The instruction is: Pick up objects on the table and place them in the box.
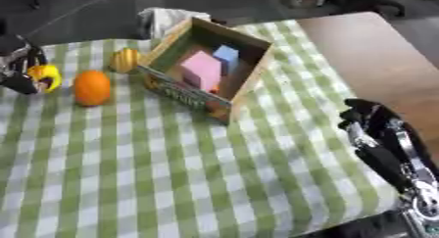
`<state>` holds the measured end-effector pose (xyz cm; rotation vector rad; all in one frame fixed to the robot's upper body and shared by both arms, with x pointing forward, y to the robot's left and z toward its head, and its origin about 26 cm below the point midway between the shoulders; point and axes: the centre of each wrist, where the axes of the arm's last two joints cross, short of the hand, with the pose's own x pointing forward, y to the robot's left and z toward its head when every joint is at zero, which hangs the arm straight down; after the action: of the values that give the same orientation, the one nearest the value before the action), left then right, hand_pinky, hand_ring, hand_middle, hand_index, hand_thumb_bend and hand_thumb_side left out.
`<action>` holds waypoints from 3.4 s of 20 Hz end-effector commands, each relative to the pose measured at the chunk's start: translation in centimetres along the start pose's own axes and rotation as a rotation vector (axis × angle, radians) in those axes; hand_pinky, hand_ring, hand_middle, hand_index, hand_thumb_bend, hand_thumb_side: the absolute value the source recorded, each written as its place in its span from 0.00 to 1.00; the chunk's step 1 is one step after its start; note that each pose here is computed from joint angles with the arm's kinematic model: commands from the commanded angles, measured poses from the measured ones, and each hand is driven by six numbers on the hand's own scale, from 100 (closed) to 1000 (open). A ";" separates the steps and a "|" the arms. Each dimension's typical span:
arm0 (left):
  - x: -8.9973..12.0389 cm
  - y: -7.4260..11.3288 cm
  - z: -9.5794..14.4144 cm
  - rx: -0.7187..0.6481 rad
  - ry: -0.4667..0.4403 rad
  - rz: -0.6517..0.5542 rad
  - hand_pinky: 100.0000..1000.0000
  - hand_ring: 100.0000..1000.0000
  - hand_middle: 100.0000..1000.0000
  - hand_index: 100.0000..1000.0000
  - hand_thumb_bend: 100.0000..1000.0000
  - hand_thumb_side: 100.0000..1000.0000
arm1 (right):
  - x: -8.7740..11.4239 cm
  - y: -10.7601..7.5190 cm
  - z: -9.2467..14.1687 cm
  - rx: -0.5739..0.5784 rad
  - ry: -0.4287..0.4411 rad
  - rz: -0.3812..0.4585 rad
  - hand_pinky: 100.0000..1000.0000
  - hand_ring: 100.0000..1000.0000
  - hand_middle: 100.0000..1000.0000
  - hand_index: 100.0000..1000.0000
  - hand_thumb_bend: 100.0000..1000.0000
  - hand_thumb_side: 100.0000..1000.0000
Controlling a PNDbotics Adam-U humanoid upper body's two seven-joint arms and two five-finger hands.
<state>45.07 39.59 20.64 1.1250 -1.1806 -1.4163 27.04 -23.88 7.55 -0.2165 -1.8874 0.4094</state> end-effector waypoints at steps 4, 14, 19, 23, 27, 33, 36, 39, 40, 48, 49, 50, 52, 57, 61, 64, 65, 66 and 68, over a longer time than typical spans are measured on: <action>4.7 5.3 -0.9 0.159 -0.205 -0.003 0.43 0.35 0.35 0.60 0.05 0.07 | 0.2 -0.4 -0.1 0.002 -0.008 0.017 0.64 0.57 0.57 0.76 0.00 0.47; 13.0 4.6 -3.7 0.228 -0.433 -0.015 0.44 0.36 0.37 0.62 0.08 0.06 | 0.3 -0.1 -0.2 0.019 -0.012 -0.002 0.64 0.57 0.57 0.76 0.00 0.47; 14.1 2.5 -4.6 0.187 -0.437 -0.011 0.51 0.46 0.49 0.71 0.15 0.07 | 0.3 0.0 -0.2 0.023 -0.013 -0.006 0.64 0.57 0.57 0.76 0.00 0.47; 14.3 1.3 -4.9 0.160 -0.437 -0.027 0.54 0.51 0.55 0.75 0.24 0.07 | 0.3 0.1 -0.2 0.024 -0.014 -0.008 0.64 0.57 0.57 0.76 0.00 0.48; 13.8 1.3 -4.7 0.160 -0.430 -0.037 0.60 0.57 0.64 0.82 0.30 0.15 | 0.3 0.1 -0.2 0.022 -0.014 -0.007 0.64 0.57 0.57 0.76 0.00 0.48; 12.0 2.4 -4.0 0.203 -0.398 0.014 0.61 0.58 0.65 0.83 0.23 0.20 | 0.3 0.0 -0.2 0.020 -0.015 -0.005 0.64 0.57 0.57 0.76 0.00 0.48; 10.5 3.3 -3.2 0.181 -0.389 0.007 0.62 0.56 0.62 0.81 0.23 0.09 | 0.2 -0.1 -0.2 0.016 -0.012 -0.001 0.64 0.57 0.57 0.76 0.00 0.48; 8.3 3.8 -2.4 0.065 -0.349 -0.028 0.64 0.59 0.66 0.84 0.26 0.14 | 0.2 -0.2 -0.2 0.013 -0.011 0.004 0.64 0.57 0.57 0.76 0.00 0.47; 7.5 3.8 -2.2 0.023 -0.324 -0.039 0.65 0.60 0.67 0.85 0.30 0.18 | 0.2 -0.2 -0.2 0.013 -0.011 0.005 0.64 0.57 0.57 0.76 0.00 0.47; 3.3 -0.4 -1.9 -0.249 -0.113 -0.052 0.67 0.61 0.69 0.85 0.39 0.39 | 0.2 -0.3 -0.2 0.013 -0.011 0.010 0.64 0.57 0.57 0.76 0.00 0.47; 3.0 -1.0 -1.9 -0.263 -0.097 -0.047 0.66 0.61 0.68 0.84 0.38 0.39 | 0.2 -0.3 -0.2 0.010 -0.010 0.010 0.64 0.57 0.57 0.76 0.00 0.47; 2.9 -1.5 -2.0 -0.272 -0.087 -0.043 0.66 0.60 0.68 0.84 0.39 0.39 | 0.2 -0.3 -0.2 0.009 -0.010 0.010 0.64 0.57 0.57 0.76 0.00 0.47; 2.8 -2.4 -2.1 -0.290 -0.076 -0.041 0.66 0.60 0.68 0.84 0.39 0.40 | 0.2 -0.3 -0.2 0.010 -0.011 0.009 0.64 0.57 0.57 0.76 0.00 0.48; 3.0 -3.8 -2.2 -0.261 -0.045 -0.057 0.59 0.53 0.60 0.78 0.42 0.16 | 0.2 -0.3 -0.1 0.008 -0.009 0.007 0.64 0.57 0.57 0.76 0.00 0.48; 3.4 -4.9 -2.3 -0.140 -0.010 -0.073 0.48 0.41 0.46 0.67 0.38 0.11 | 0.2 -0.3 -0.1 0.007 -0.008 0.005 0.64 0.57 0.57 0.76 0.00 0.48; 3.4 -5.0 -2.3 -0.061 -0.011 -0.081 0.42 0.34 0.36 0.58 0.22 0.07 | 0.1 -0.3 -0.1 0.007 -0.007 0.005 0.64 0.57 0.57 0.76 0.00 0.48; 3.3 -4.7 -2.2 -0.033 -0.019 -0.076 0.40 0.32 0.33 0.55 0.18 0.07 | 0.1 -0.3 -0.1 0.006 -0.007 0.006 0.64 0.57 0.57 0.76 0.00 0.48; 3.2 -4.2 -2.1 -0.012 -0.028 -0.069 0.40 0.32 0.32 0.55 0.18 0.07 | 0.1 -0.3 -0.1 0.005 -0.007 0.006 0.64 0.57 0.57 0.76 0.00 0.48; 3.0 -2.4 -1.9 0.037 -0.050 -0.061 0.40 0.31 0.31 0.54 0.15 0.06 | 0.1 -0.3 -0.1 0.004 -0.004 0.009 0.64 0.57 0.57 0.76 0.00 0.48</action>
<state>46.29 35.70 14.87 1.0955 -1.1719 -1.5066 27.05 -23.74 7.35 -0.2002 -1.8774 0.4112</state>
